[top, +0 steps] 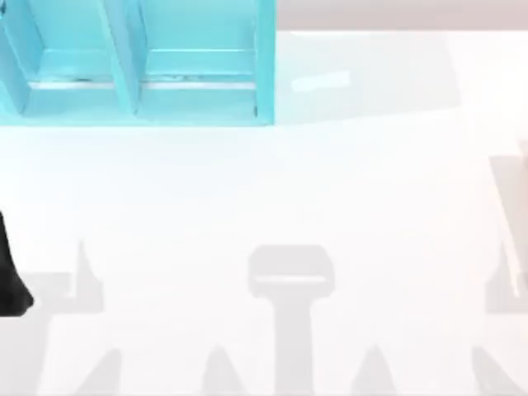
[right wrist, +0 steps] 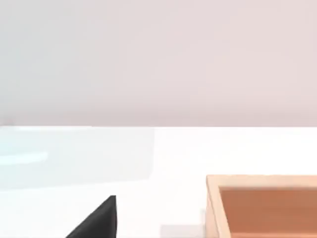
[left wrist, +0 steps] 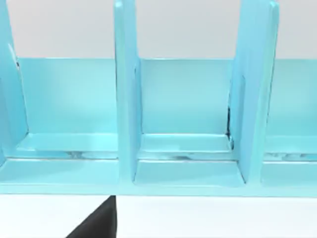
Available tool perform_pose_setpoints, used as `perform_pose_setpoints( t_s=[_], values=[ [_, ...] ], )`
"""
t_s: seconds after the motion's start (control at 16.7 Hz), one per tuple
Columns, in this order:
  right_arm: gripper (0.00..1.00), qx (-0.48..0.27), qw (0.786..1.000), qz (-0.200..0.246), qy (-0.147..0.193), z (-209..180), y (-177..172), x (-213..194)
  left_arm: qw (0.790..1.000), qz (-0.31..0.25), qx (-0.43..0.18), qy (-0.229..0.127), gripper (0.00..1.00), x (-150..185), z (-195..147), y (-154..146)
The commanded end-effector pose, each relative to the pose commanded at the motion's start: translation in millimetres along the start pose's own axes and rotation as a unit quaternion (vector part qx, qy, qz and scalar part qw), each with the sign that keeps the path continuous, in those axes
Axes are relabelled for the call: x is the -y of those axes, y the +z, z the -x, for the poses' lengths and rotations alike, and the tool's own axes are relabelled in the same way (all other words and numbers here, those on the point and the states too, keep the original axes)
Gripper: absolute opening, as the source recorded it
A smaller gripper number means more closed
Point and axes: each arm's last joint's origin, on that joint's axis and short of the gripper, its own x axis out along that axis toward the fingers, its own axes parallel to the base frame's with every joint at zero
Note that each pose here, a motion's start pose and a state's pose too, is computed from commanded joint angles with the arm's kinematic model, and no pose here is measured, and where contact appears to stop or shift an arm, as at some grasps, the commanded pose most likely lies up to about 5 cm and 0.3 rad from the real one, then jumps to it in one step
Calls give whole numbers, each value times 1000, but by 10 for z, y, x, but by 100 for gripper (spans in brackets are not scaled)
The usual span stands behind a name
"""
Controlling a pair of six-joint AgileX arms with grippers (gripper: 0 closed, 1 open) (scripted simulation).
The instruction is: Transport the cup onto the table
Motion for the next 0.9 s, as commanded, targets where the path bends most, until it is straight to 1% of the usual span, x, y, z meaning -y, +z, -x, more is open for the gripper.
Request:
perform_pose_setpoints(
  t_s=[0.18, 0.3, 0.42, 0.54, 0.66, 0.72, 0.78, 0.9],
  values=[
    [100, -6, 1000, 3, -3, 0, 19, 6, 1000, 0, 0, 0, 100, 0, 0, 0],
    [100, -32, 999, 16, -16, -3, 108, 35, 1000, 0, 0, 0, 100, 0, 0, 0],
    [100, -79, 996, 34, -36, -20, 263, 82, 1000, 0, 0, 0, 100, 0, 0, 0],
    [100, -146, 986, 54, -57, -77, 455, 148, 1000, 0, 0, 0, 100, 0, 0, 0],
    [100, -229, 968, 71, -75, -194, 660, 245, 1000, 0, 0, 0, 100, 0, 0, 0],
    [100, -275, 955, 78, -81, -279, 756, 309, 1000, 0, 0, 0, 100, 0, 0, 0],
    [100, -323, 939, 81, -86, -378, 842, 385, 1000, 0, 0, 0, 100, 0, 0, 0],
    [100, -418, 901, 81, -87, -606, 966, 574, 1000, 0, 0, 0, 100, 0, 0, 0]
  ],
)
